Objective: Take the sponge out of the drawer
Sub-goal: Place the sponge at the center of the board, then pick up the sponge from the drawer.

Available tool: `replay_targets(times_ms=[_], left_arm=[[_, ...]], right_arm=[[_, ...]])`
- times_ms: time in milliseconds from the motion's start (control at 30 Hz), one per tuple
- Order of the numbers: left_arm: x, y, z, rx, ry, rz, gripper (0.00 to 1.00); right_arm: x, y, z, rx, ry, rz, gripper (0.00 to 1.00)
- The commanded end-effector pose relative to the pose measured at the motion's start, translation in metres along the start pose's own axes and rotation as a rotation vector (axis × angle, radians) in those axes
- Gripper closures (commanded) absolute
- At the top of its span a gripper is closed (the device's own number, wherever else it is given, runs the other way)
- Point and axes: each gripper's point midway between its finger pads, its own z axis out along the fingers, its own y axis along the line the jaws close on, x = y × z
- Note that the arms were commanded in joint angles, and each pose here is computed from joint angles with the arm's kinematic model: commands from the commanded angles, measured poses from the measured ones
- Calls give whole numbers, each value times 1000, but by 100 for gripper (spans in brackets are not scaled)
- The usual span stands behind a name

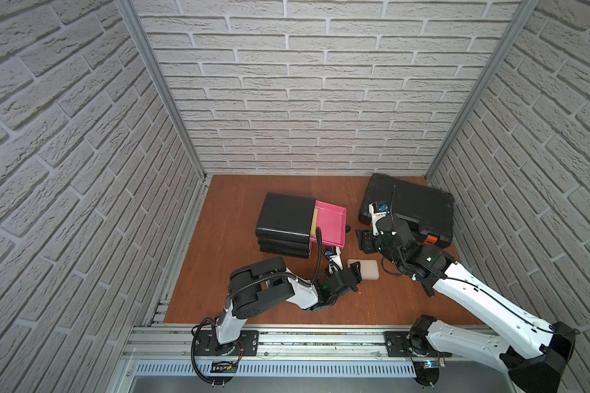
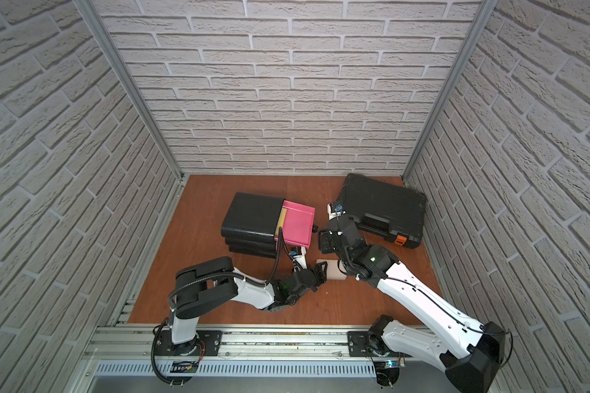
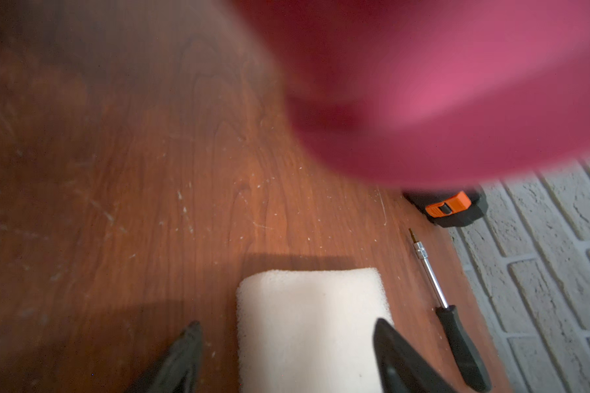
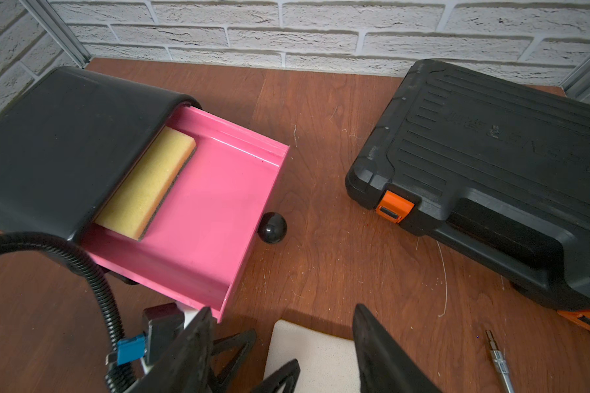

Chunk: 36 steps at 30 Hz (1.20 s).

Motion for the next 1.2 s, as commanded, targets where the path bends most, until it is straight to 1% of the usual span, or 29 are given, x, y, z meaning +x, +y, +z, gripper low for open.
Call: replay_targets(times_ms=[0, 33, 200, 300, 333, 433, 533, 633, 667, 767, 867, 1033, 1100, 1167], left_arm=[[-26, -31, -20, 41, -106, 87, 5], [-28, -37, -26, 49, -121, 119, 2], [-40, -68, -50, 100, -179, 261, 2], [-45, -92, -68, 188, -218, 367, 2], [-47, -96, -73, 200, -225, 399, 2], [-60, -99, -86, 201, -223, 480, 2], [-82, -101, -105, 207, -214, 565, 2], [-108, -92, -123, 209, -184, 612, 2], [-116, -86, -129, 213, -155, 626, 2], [-138, -63, -143, 183, -87, 628, 2], [-163, -33, -157, 98, -71, 616, 2], [-211, 6, -182, 30, -121, 528, 2], [-226, 20, -188, 14, -139, 478, 2], [-235, 28, -193, 16, -155, 445, 2]], right_arm=[[-5, -4, 1, 20, -16, 5, 35], [-6, -4, 1, 18, -17, 5, 35], [-8, -2, 2, 16, -15, 3, 35], [-10, 2, 5, 4, -9, 2, 35], [-10, 4, 6, -2, -5, -3, 35], [-12, 11, 14, -14, 14, -15, 35], [-14, 18, 22, -18, 45, -20, 36], [-18, 28, 31, -35, 58, -17, 36], [-21, 31, 33, -40, 58, -16, 36], [-30, 36, 37, -42, 61, -13, 36], [-39, 46, 40, -73, 62, -8, 36], [-36, 68, 56, -146, 111, 32, 38], [-29, 75, 64, -159, 152, 43, 41], [-22, 80, 72, -158, 190, 54, 43]])
